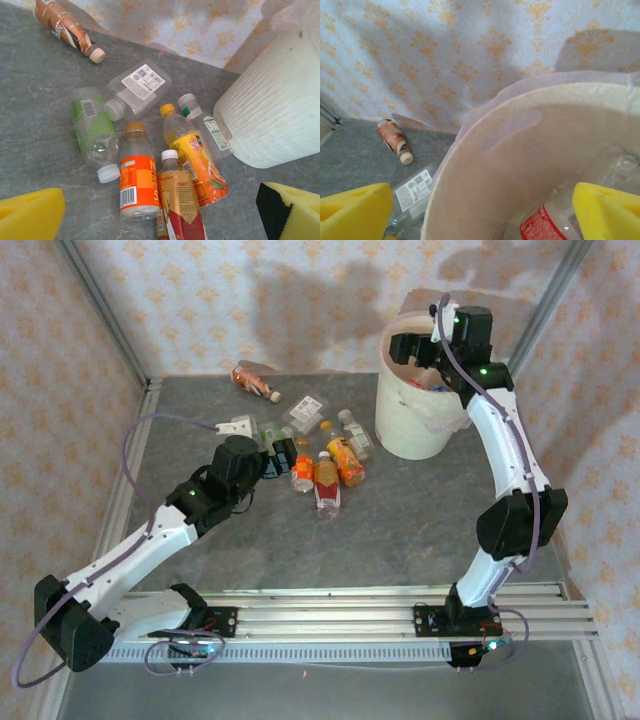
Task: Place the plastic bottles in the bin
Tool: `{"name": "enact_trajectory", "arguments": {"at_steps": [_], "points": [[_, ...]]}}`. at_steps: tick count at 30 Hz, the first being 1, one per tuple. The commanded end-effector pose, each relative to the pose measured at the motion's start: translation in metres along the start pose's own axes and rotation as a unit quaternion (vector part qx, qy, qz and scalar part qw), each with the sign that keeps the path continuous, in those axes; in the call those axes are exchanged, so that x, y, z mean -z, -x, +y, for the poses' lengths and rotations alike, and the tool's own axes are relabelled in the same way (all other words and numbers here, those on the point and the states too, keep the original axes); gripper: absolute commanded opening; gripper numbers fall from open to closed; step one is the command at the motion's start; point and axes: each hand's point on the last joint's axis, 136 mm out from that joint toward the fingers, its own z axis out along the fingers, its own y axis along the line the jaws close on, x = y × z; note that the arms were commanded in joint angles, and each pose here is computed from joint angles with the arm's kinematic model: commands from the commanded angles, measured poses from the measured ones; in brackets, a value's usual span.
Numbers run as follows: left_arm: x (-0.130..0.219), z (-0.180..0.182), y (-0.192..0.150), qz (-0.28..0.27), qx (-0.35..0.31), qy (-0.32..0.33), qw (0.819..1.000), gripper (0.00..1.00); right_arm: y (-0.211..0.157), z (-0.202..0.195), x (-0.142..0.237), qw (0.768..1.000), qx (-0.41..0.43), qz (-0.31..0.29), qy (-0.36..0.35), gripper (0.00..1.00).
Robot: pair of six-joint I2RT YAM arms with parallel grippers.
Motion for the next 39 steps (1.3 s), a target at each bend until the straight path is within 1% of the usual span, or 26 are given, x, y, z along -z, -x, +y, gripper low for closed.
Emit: {"name": "enact_trajectory", "arguments": {"at_steps": [1,3,6,11,13,16,17,20,23,26,30,33,39], "points": [[-0.004,0.01,-0.001,-0.001,0.011,0.023,1.0,1.0,0.032,0.023,0.035,0.997,-0.014,-0.065,0.027,0.99],[-0.006,0.014,-0.001,-0.004,0.017,0.036,0.999,1.0,0.027,0.033,0.045,0.997,-0.018,-0.067,0.039,0.99],[-0.009,0.022,0.0,-0.011,0.032,0.059,0.998,1.0,0.013,0.061,0.057,0.996,-0.003,-0.061,0.065,0.99],[-0.014,0.033,0.0,-0.021,0.057,0.089,0.994,1.0,-0.031,0.114,0.065,0.995,0.031,-0.032,0.092,0.99],[-0.015,0.038,0.0,-0.025,0.065,0.101,0.992,1.0,-0.05,0.127,0.066,0.995,0.033,-0.024,0.093,0.99],[-0.016,0.044,-0.001,-0.029,0.073,0.113,0.99,1.0,-0.077,0.131,0.067,0.998,0.023,-0.013,0.062,0.99],[-0.015,0.046,-0.001,-0.031,0.077,0.118,0.99,1.0,-0.086,0.127,0.066,0.999,0.0,-0.01,0.044,0.99],[-0.013,0.058,-0.002,-0.041,0.089,0.144,0.985,1.0,-0.121,0.123,0.063,0.999,-0.045,0.011,0.018,1.0],[-0.011,0.064,-0.002,-0.054,0.103,0.156,0.981,1.0,-0.153,0.116,0.061,0.998,-0.051,0.024,-0.018,0.99],[-0.011,0.067,-0.002,-0.057,0.107,0.164,0.979,1.0,-0.177,0.115,0.061,0.996,-0.061,0.047,-0.033,0.99],[-0.012,0.069,-0.003,-0.053,0.106,0.175,0.977,1.0,-0.207,0.122,0.057,0.995,-0.059,0.079,-0.032,0.99],[-0.015,0.068,-0.004,-0.05,0.106,0.175,0.977,1.0,-0.232,0.125,0.051,0.991,-0.07,0.102,-0.053,0.99],[-0.021,0.063,-0.006,-0.038,0.104,0.17,0.979,1.0,-0.289,0.153,0.032,0.978,-0.065,0.191,-0.043,0.98]]}}
